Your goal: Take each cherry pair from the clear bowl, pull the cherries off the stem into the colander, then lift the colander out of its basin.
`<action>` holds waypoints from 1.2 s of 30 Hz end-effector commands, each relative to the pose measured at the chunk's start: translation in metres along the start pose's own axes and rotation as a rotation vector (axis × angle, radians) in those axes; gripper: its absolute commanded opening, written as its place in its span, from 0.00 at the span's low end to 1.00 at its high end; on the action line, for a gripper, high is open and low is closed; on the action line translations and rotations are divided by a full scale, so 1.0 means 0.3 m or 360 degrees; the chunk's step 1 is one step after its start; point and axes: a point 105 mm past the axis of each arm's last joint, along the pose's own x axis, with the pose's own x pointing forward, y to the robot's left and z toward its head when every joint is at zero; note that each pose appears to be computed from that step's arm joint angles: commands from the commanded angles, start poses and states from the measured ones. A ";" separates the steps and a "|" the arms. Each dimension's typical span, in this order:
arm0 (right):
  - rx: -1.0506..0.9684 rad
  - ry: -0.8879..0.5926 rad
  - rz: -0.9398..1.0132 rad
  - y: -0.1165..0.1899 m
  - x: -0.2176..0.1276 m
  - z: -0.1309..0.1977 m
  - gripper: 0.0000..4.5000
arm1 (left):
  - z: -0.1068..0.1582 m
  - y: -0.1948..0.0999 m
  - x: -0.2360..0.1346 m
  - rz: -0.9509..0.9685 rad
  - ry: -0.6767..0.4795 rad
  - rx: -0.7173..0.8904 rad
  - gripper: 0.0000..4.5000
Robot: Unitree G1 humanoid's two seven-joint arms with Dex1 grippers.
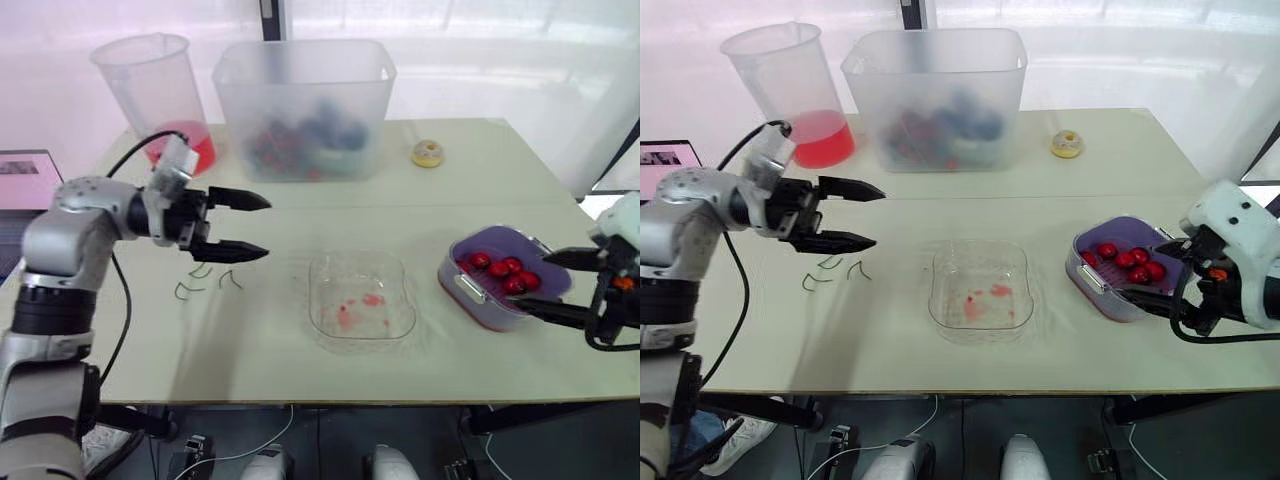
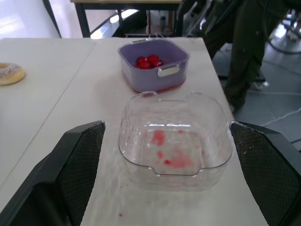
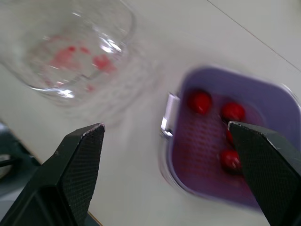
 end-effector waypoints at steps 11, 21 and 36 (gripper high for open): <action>0.0067 0.0165 -0.0040 0.016 0.209 0.003 1.00 | 0.010 -0.031 -0.024 0.0032 -0.0002 0.0084 0.99; 0.0083 0.0265 -0.0012 -0.008 0.359 -0.003 0.61 | -0.009 -0.036 -0.054 0.0243 0.0058 0.0100 1.00; 0.0134 0.0365 -0.0029 -0.034 0.368 0.001 0.05 | -0.023 -0.036 -0.051 0.0318 0.0055 0.0108 1.00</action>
